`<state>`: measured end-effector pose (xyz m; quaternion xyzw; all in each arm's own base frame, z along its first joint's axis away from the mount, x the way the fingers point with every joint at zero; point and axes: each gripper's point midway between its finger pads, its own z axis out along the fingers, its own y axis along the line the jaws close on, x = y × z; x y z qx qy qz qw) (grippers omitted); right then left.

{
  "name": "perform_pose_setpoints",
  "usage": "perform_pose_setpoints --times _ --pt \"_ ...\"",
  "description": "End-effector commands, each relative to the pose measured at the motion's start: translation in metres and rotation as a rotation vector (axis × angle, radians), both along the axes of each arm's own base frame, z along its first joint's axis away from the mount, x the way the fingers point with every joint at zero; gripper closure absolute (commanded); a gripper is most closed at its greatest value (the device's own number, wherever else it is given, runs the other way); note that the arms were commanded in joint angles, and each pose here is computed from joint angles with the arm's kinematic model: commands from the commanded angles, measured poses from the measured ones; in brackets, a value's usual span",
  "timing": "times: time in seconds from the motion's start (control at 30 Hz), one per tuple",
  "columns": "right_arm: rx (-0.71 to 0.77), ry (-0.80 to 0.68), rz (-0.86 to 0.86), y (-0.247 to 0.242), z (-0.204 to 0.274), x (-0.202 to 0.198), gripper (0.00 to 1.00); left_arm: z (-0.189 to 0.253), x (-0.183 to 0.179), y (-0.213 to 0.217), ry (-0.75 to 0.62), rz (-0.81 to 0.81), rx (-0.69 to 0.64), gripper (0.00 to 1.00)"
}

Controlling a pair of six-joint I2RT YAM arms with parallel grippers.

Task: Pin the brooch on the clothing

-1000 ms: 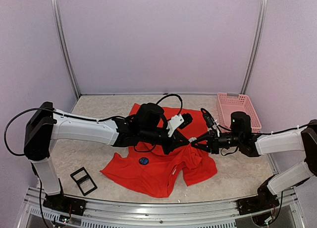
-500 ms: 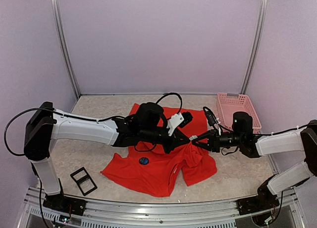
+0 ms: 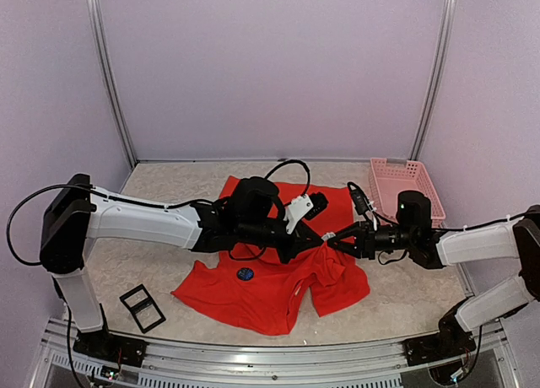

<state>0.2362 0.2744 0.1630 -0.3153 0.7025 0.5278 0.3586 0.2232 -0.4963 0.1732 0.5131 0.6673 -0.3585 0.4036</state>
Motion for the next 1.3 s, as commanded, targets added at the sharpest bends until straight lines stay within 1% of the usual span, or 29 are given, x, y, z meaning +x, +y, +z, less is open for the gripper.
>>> perform_pose_setpoints --times 0.0,0.07,0.13,0.17,0.23,0.27,0.33,0.37,0.4,0.43,0.5,0.6,0.63,0.67,0.7,0.73,0.77,0.8,0.83,0.87,0.9,0.93,1.0,1.07,1.13,1.2,1.27 --pt "-0.028 -0.109 -0.074 -0.013 0.014 0.018 0.68 -0.007 -0.019 0.006 -0.01 -0.025 0.054 1.0" --pt "-0.028 -0.129 -0.025 -0.013 0.02 0.009 0.62 -0.011 -0.013 0.008 -0.054 0.003 0.09 1.0" --pt "-0.031 -0.132 0.019 -0.016 0.028 0.001 0.6 -0.016 -0.01 0.009 -0.122 0.033 0.144 1.0" --pt "-0.042 -0.125 0.011 -0.019 0.03 0.003 0.59 -0.019 -0.01 0.009 -0.157 0.033 0.173 1.0" --pt "-0.088 -0.078 -0.084 -0.031 0.032 0.021 0.59 -0.034 -0.016 0.008 -0.224 0.002 0.271 1.0" --pt "-0.13 -0.038 -0.156 -0.039 0.027 0.036 0.64 -0.039 -0.023 0.006 -0.26 -0.029 0.32 1.0" --pt "-0.289 0.052 -0.344 -0.059 0.003 0.074 0.79 -0.053 -0.044 -0.001 -0.338 -0.149 0.427 1.0" --pt "-0.376 0.113 -0.393 -0.066 -0.016 0.087 0.83 -0.067 -0.055 -0.004 -0.338 -0.202 0.477 0.95" --pt "-0.473 0.188 -0.435 -0.073 -0.041 0.101 0.86 -0.073 -0.063 -0.005 -0.317 -0.24 0.494 0.9" --pt "-0.543 0.249 -0.462 -0.077 -0.056 0.112 0.88 -0.073 -0.07 -0.005 -0.289 -0.266 0.498 0.83" --pt "-0.666 0.356 -0.453 -0.079 -0.089 0.127 0.92 -0.065 -0.08 0.001 -0.233 -0.293 0.515 0.7" --pt "-0.774 0.411 -0.467 -0.082 -0.118 0.148 0.98 -0.049 -0.095 0.016 -0.108 -0.307 0.558 0.49" --pt "-0.785 0.421 -0.48 -0.083 -0.124 0.154 0.99 -0.047 -0.1 0.023 -0.058 -0.299 0.573 0.46" --pt "-0.787 0.427 -0.487 -0.082 -0.127 0.159 0.99 -0.048 -0.104 0.03 -0.007 -0.273 0.584 0.45" --pt "-0.796 0.433 -0.495 -0.081 -0.131 0.163 0.99 -0.052 -0.103 0.043 0.033 -0.219 0.599 0.44" --pt "-0.812 0.434 -0.507 -0.082 -0.136 0.168 1.0 -0.057 -0.094 0.05 0.059 -0.127 0.584 0.44" --pt "-0.828 0.432 -0.521 -0.083 -0.14 0.175 1.0 -0.06 -0.076 0.064 0.077 0.005 0.569 0.44" --pt "-0.86 0.442 -0.531 -0.086 -0.148 0.178 1.0 -0.067 -0.059 0.08 0.124 0.13 0.55 0.44" --pt "-0.893 0.452 -0.545 -0.09 -0.155 0.183 1.0 -0.07 -0.044 0.098 0.197 0.251 0.512 0.47" --pt "-0.922 0.461 -0.555 -0.092 -0.162 0.187 1.0 -0.08 -0.025 0.118 0.253 0.377 0.503 0.52" --pt "-0.95 0.473 -0.557 -0.094 -0.17 0.192 1.0 -0.09 -0.009 0.137 0.287 0.501 0.504 0.57" --pt "-0.967 0.478 -0.562 -0.095 -0.174 0.2 1.0 -0.103 0.002 0.151 0.298 0.591 0.523 0.61" --pt "-0.995 0.486 -0.576 -0.094 -0.181 0.222 1.0 -0.117 0.021 0.17 0.244 0.716 0.571 0.62" --pt "-0.993 0.465 -0.605 -0.091 -0.181 0.256 1.0 -0.131 0.042 0.187 0.193 0.802 0.641 0.62" --pt "-0.971 0.432 -0.637 -0.086 -0.175 0.297 1.0 -0.146 0.063 0.209 0.179 0.878 0.713 0.64" --pt "-0.932 0.378 -0.676 -0.08 -0.16 0.342 1.0 -0.161 0.083 0.235 0.167 0.953 0.785 0.65" --pt "-0.828 0.334 -0.725 -0.075 -0.143 0.375 1.0 -0.166 0.104 0.259 0.136 1.015 0.814 0.64"
